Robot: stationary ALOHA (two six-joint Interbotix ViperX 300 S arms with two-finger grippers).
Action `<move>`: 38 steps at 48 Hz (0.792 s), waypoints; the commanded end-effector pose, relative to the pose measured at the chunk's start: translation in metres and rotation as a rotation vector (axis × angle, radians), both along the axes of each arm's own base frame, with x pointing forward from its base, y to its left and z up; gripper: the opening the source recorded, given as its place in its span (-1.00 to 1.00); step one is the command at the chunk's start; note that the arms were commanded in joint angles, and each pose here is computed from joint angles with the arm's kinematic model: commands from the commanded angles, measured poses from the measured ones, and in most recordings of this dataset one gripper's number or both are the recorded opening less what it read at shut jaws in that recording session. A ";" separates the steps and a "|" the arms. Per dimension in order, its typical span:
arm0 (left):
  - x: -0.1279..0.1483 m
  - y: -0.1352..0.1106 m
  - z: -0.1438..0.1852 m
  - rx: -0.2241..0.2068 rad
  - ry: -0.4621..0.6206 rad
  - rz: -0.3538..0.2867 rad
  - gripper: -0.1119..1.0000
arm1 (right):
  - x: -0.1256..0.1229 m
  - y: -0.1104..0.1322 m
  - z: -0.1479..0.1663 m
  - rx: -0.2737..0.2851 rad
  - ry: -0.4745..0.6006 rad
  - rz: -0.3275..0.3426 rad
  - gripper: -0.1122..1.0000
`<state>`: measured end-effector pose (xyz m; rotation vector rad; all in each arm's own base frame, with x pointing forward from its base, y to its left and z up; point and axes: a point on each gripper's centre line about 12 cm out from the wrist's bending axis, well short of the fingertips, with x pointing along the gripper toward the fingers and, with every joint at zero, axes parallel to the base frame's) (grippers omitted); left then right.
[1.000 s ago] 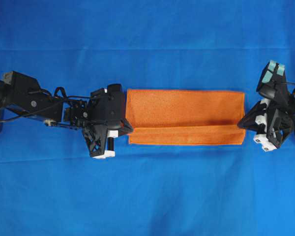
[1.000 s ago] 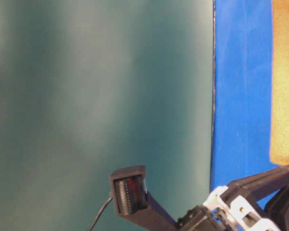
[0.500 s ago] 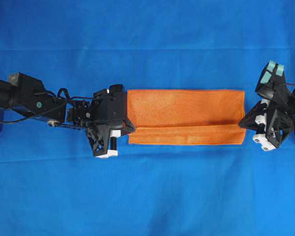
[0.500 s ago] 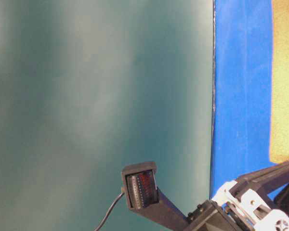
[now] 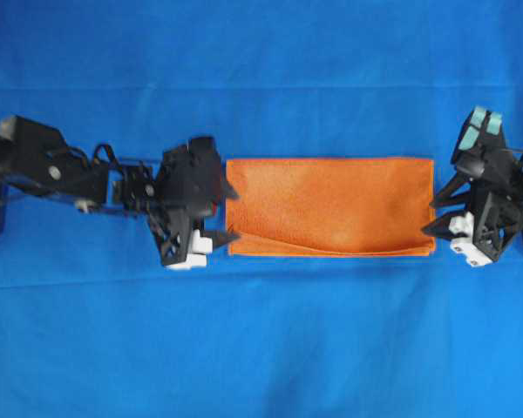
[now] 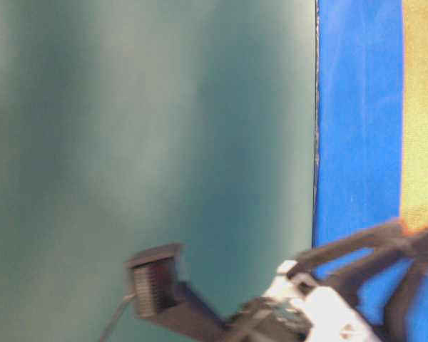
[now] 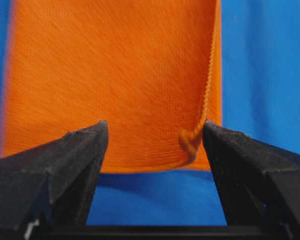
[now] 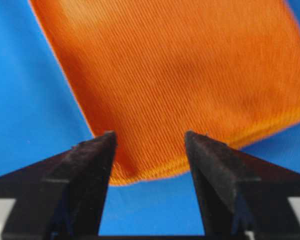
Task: Fold the orange towel.
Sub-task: 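Release the folded edge and open both grippers, then grasp the folded towel's left and right ends with both grippers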
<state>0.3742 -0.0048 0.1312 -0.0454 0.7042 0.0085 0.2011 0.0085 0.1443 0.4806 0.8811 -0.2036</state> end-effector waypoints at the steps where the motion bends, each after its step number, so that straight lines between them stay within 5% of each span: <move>1: 0.000 0.010 0.024 0.018 -0.063 0.013 0.43 | 0.006 -0.002 0.018 -0.030 -0.055 0.014 0.26; 21: 0.010 0.043 0.027 0.057 -0.080 0.070 0.43 | -0.002 -0.051 0.018 -0.177 -0.002 -0.108 0.27; 38: 0.026 0.070 -0.019 0.053 0.013 0.128 0.43 | 0.008 -0.067 -0.020 -0.193 0.127 -0.113 0.27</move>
